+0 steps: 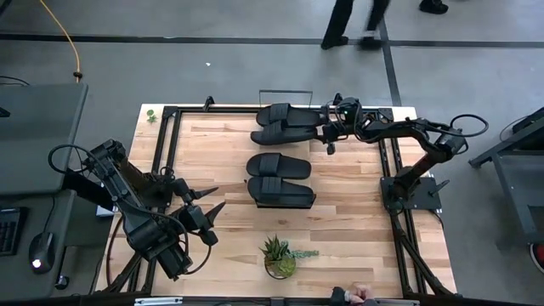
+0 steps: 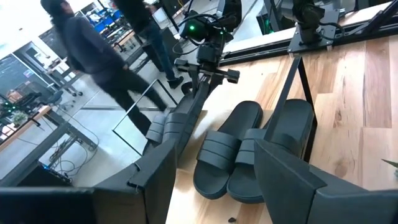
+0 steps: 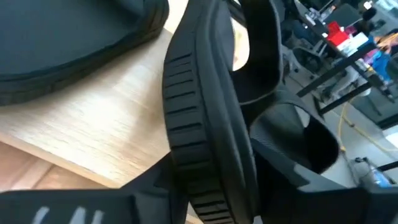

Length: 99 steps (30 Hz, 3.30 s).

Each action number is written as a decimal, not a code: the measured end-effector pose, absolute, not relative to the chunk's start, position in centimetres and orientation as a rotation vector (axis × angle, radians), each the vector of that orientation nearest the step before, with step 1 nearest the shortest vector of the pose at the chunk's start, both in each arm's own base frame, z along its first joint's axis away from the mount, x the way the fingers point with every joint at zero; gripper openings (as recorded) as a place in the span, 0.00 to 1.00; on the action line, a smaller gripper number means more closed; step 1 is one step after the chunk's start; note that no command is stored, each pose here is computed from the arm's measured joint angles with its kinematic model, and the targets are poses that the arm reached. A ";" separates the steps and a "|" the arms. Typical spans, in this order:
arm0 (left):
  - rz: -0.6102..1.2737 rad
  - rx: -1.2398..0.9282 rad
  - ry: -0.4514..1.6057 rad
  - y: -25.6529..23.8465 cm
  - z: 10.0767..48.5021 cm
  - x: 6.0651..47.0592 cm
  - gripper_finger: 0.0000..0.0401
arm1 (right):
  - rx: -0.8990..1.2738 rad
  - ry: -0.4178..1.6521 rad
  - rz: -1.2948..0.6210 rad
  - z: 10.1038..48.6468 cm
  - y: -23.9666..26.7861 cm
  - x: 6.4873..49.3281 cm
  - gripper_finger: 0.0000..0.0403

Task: Pick and place slides into the shelf
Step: Put the black slide on the shelf, then return to Home Position

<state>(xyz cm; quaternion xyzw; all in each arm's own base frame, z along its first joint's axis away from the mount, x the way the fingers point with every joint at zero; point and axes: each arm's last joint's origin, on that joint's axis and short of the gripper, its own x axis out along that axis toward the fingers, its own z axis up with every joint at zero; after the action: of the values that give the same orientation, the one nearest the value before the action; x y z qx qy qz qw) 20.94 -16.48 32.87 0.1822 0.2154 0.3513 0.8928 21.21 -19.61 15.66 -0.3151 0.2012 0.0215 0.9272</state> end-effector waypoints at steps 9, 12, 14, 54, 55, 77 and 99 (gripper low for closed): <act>0.728 0.377 0.447 -16.5 32.9 20.9 0.49 | -0.516 0.472 0.065 14.9 -19.2 21.0 0.38; 0.728 0.375 0.446 -16.5 32.9 21.0 0.49 | -0.460 0.488 0.065 14.8 -19.1 20.9 0.41; 0.728 0.375 0.446 -16.5 32.9 21.0 0.49 | -0.424 0.491 0.058 14.7 -19.1 20.9 0.45; 0.724 0.374 0.458 -16.5 32.8 20.9 0.49 | -0.072 0.475 0.131 18.2 -15.1 20.8 0.65; 0.724 0.375 0.458 -16.5 32.8 20.9 0.49 | -0.069 0.461 0.128 18.4 -15.1 21.0 0.65; 0.751 0.382 0.447 -14.6 31.3 19.0 0.49 | 0.123 0.158 0.102 26.8 -11.1 18.6 0.65; 0.796 0.506 0.311 -11.1 26.3 16.2 0.49 | 0.450 0.222 0.107 27.0 -9.7 18.0 0.65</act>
<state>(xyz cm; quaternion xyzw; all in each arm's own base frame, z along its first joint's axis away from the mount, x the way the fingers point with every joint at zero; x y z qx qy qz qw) 16.15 -11.11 26.27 0.2430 0.1494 0.3816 0.8792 18.00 -9.69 26.98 0.2225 0.1100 0.0527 0.9673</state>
